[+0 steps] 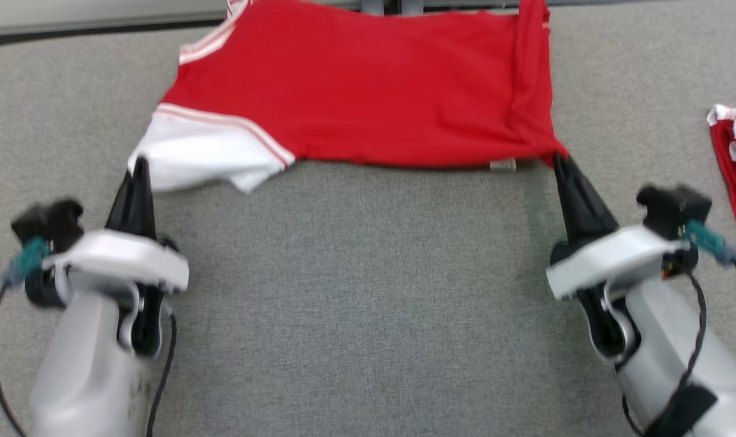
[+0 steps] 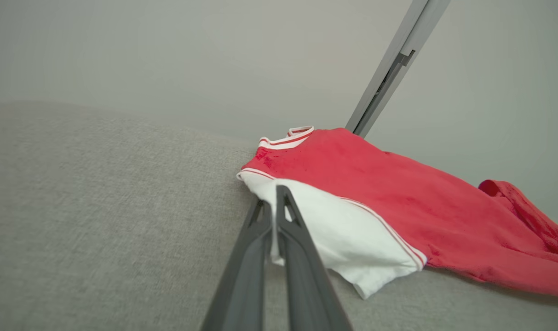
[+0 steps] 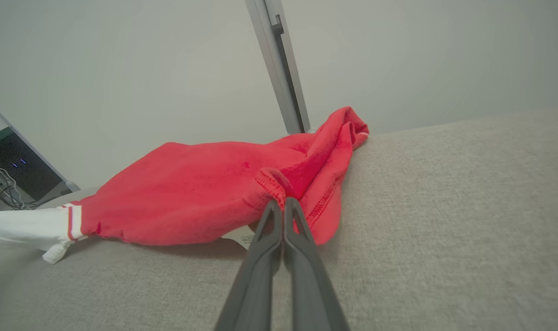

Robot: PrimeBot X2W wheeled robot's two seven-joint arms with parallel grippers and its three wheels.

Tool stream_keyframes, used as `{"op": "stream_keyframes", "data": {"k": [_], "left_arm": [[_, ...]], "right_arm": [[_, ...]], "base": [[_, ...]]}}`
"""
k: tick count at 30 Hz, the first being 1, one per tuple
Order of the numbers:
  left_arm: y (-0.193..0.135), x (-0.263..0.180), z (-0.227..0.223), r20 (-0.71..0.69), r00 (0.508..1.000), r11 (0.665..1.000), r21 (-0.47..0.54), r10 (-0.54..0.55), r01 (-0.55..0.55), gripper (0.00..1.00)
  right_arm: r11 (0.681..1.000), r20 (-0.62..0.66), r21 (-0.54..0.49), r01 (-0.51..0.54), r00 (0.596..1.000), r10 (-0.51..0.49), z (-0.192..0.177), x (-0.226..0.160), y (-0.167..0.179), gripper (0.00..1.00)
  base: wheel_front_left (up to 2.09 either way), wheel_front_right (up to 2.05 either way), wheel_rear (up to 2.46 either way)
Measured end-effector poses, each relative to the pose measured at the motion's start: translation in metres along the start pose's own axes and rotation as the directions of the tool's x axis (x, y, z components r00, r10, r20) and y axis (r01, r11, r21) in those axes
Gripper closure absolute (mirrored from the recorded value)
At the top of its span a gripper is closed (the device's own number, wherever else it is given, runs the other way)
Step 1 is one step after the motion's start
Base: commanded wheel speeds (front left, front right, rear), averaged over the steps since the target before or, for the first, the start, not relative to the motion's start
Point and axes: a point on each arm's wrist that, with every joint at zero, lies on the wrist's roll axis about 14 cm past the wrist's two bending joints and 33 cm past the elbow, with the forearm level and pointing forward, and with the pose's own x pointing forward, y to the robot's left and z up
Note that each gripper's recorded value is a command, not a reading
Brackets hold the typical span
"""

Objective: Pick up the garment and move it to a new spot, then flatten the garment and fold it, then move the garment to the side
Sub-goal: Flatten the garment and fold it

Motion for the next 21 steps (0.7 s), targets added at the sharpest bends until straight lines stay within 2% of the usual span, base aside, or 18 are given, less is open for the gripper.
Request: {"op": "stream_keyframes", "data": {"k": [7, 9, 11, 21], "left_arm": [[0.017, -0.085, -0.005, 0.022, 0.998, 0.998, 0.031, 0.052, -0.053, 1.0], [0.017, -0.095, -0.003, 0.024, 0.998, 0.998, 0.033, 0.059, -0.06, 1.0], [0.01, -0.125, 0.007, 0.025, 0.998, 0.997, 0.037, 0.064, -0.065, 1.0], [-0.014, -0.206, 0.024, -0.061, 0.996, 0.997, 0.049, 0.065, -0.062, 1.0]], "right_arm": [[0.999, 0.01, 0.04, 0.03, 1.0, -0.03, -0.013, -0.069, 0.007, 1.0], [0.998, 0.009, 0.046, 0.039, 0.999, -0.04, -0.015, -0.079, 0.007, 1.0], [0.996, -0.006, 0.063, 0.063, 0.998, -0.063, -0.021, -0.106, 0.007, 1.0], [0.991, -0.11, 0.08, 0.111, 0.989, -0.102, -0.033, -0.166, 0.012, 1.0]], "base": [[0.0, 0.0, 0.0], [0.0, 0.0, 0.0], [0.0, 0.0, 0.0], [0.0, 0.0, 0.0]]}}
